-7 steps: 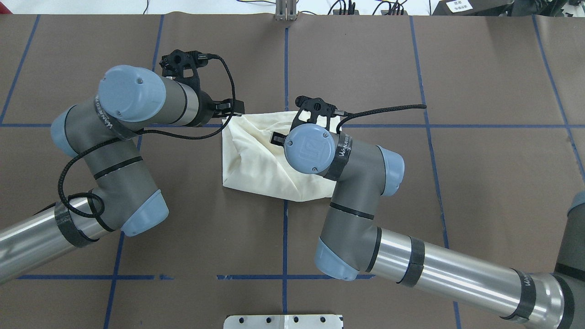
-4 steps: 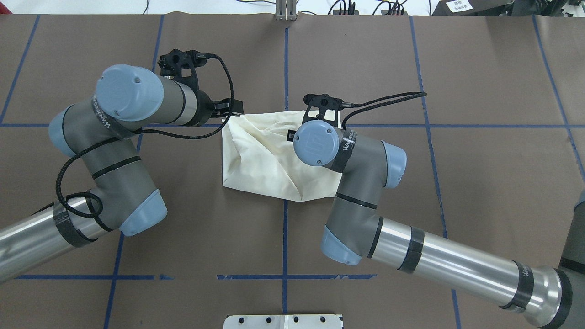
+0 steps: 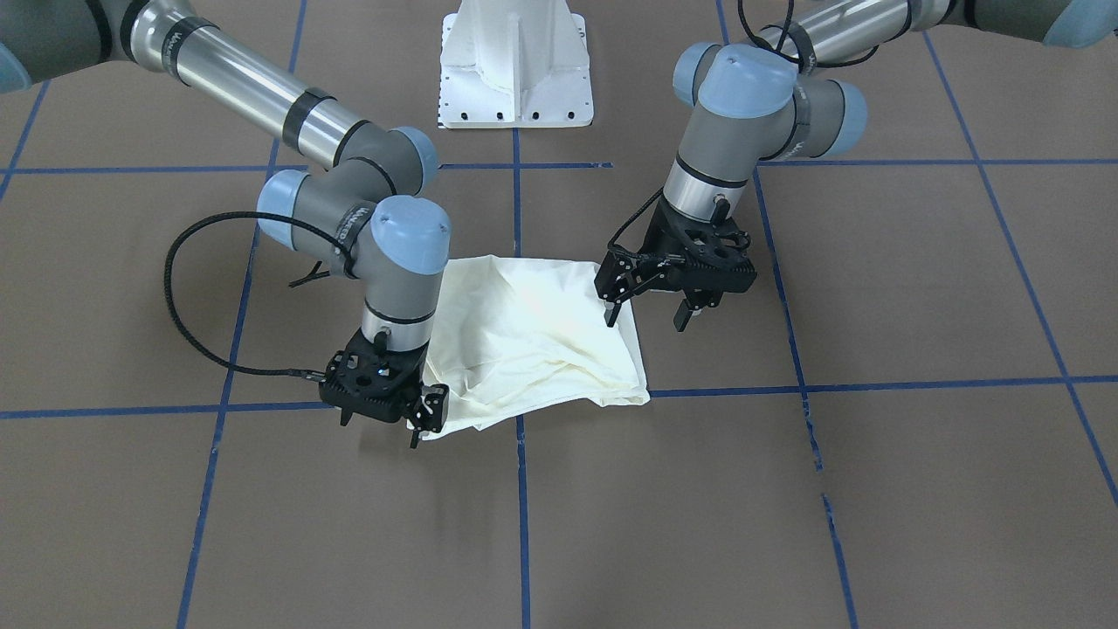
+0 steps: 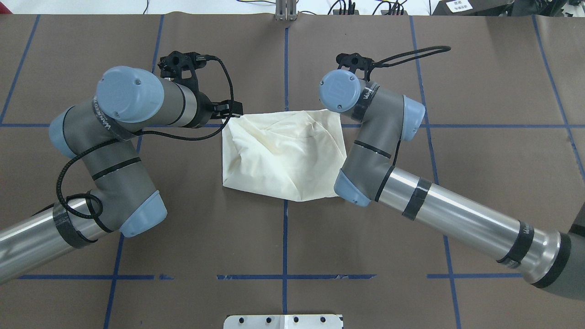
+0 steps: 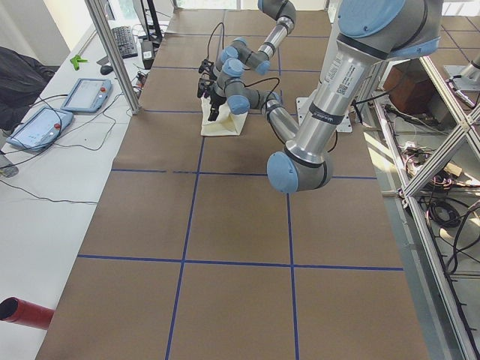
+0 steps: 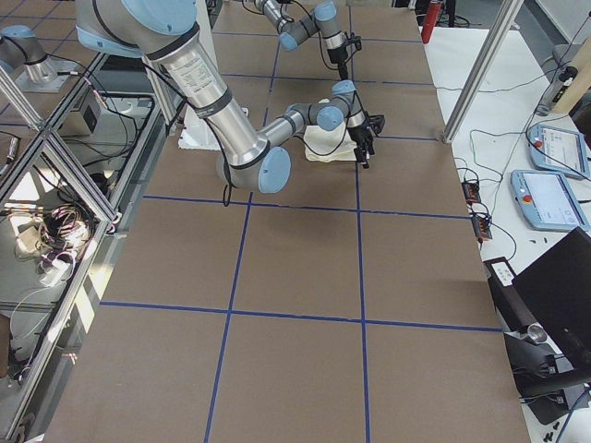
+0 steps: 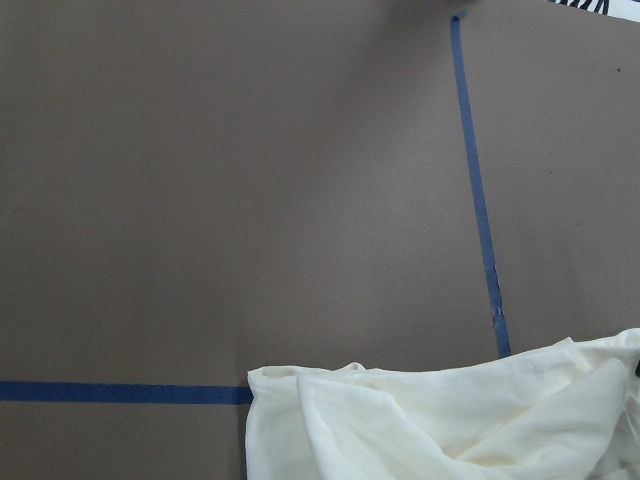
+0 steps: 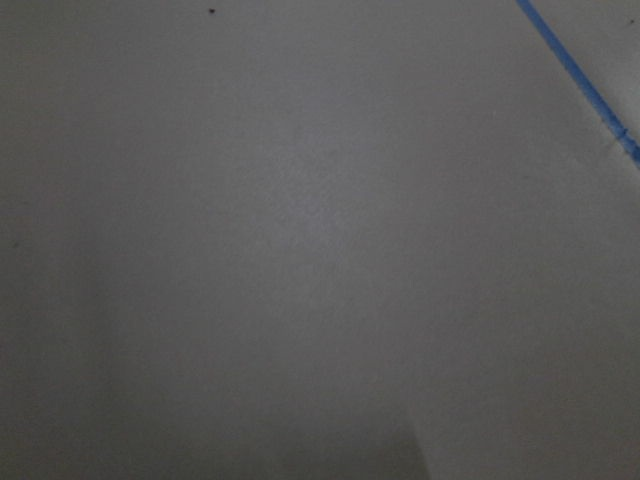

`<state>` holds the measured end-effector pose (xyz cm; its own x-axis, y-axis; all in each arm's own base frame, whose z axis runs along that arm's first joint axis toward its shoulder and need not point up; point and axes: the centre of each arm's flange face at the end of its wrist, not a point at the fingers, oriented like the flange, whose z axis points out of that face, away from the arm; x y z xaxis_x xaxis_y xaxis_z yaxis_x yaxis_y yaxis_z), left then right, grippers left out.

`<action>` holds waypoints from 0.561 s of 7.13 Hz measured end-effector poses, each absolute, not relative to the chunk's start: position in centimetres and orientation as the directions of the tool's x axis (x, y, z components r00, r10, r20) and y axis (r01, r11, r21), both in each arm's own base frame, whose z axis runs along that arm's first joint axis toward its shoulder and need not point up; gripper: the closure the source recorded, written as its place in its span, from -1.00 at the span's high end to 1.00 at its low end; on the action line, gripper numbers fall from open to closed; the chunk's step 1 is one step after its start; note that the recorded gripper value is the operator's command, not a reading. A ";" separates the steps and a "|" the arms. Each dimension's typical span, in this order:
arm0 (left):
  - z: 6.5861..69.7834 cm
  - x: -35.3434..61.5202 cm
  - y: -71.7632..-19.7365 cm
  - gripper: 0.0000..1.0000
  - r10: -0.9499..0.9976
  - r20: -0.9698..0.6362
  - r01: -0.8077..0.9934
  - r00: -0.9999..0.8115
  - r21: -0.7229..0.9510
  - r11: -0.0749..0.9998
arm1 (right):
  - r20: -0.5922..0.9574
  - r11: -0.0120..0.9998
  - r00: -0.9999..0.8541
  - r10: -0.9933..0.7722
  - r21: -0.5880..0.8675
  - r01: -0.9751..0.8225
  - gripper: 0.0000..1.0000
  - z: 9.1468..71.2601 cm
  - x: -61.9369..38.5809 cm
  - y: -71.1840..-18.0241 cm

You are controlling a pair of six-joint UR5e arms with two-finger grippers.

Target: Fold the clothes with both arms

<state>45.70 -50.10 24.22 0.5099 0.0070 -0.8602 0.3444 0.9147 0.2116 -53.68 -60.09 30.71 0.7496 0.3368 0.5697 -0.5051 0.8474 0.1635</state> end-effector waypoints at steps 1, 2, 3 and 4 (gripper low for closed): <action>24.4 46.2 -49.5 1.00 0.018 -0.865 0.335 0.502 0.214 0.917 | 0.584 0.867 0.744 0.324 0.131 -0.481 1.00 30.3 -51.7 -61.6; 25.2 47.0 -48.1 1.00 0.048 -0.879 0.322 0.474 0.223 0.920 | 0.603 0.878 0.737 0.306 0.121 -0.464 1.00 29.4 -50.7 -61.9; 26.4 47.6 -46.4 1.00 0.080 -0.904 0.315 0.420 0.228 0.921 | 0.618 0.881 0.729 0.294 0.120 -0.457 1.00 28.6 -50.2 -61.9; 27.4 48.2 -44.6 1.00 0.101 -0.929 0.313 0.356 0.220 0.924 | 0.625 0.883 0.726 0.288 0.120 -0.454 1.00 28.2 -50.0 -61.9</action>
